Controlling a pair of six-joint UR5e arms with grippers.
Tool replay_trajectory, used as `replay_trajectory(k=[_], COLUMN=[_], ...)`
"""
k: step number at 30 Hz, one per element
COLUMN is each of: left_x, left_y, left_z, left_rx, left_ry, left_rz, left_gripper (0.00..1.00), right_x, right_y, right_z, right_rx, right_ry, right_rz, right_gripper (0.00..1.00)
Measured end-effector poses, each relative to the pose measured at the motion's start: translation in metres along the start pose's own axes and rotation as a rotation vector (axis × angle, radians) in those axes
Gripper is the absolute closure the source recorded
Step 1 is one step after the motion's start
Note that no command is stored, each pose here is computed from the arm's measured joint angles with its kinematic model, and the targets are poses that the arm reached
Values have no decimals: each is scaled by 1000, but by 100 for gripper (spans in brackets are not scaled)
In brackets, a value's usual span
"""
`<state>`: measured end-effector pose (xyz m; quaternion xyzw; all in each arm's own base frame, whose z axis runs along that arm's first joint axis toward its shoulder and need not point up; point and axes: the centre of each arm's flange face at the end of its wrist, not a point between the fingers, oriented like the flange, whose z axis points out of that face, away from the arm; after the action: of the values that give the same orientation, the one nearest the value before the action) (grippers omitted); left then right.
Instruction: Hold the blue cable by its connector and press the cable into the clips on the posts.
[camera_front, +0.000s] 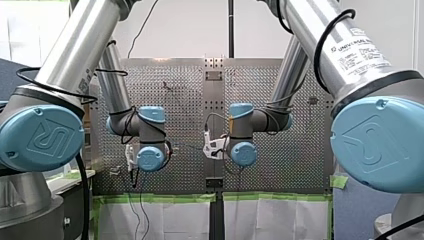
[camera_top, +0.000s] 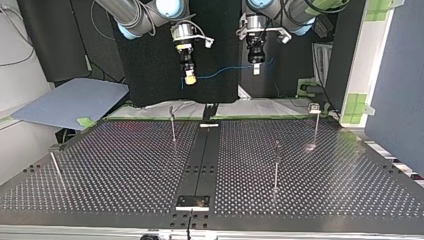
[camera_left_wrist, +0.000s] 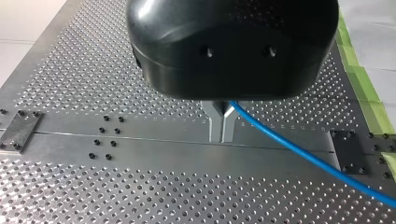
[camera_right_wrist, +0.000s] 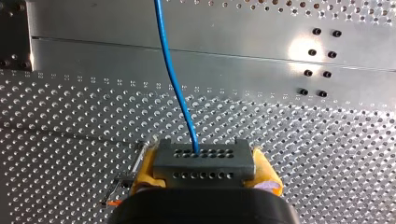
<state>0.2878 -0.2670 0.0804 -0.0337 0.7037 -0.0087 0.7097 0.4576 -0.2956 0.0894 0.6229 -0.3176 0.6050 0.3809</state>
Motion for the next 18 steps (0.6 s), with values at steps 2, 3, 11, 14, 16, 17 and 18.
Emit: replay_trajectory(k=[2, 3, 11, 14, 16, 17, 18], left_x=[0, 0, 0, 0, 0, 0, 0], left_y=[0, 0, 0, 0, 1, 1, 1], left_z=[0, 0, 0, 0, 0, 0, 0], left_rx=[0, 0, 0, -1, -2, -2, -2], left_ry=[0, 0, 0, 3, 5, 5, 6], left_rz=[0, 0, 0, 0, 1, 1, 1], left_gripper=[99, 99, 99, 99, 99, 99, 99], right_x=[0, 0, 0, 0, 0, 0, 0], right_y=[0, 0, 0, 0, 0, 0, 0], right_z=[0, 0, 0, 0, 0, 1, 1], right_rx=[0, 0, 0, 0, -1, -1, -1], right_ry=[0, 0, 0, 1, 1, 2, 2], right_rz=[0, 0, 0, 0, 0, 0, 0], right_gripper=[100, 100, 100, 100, 100, 100, 100])
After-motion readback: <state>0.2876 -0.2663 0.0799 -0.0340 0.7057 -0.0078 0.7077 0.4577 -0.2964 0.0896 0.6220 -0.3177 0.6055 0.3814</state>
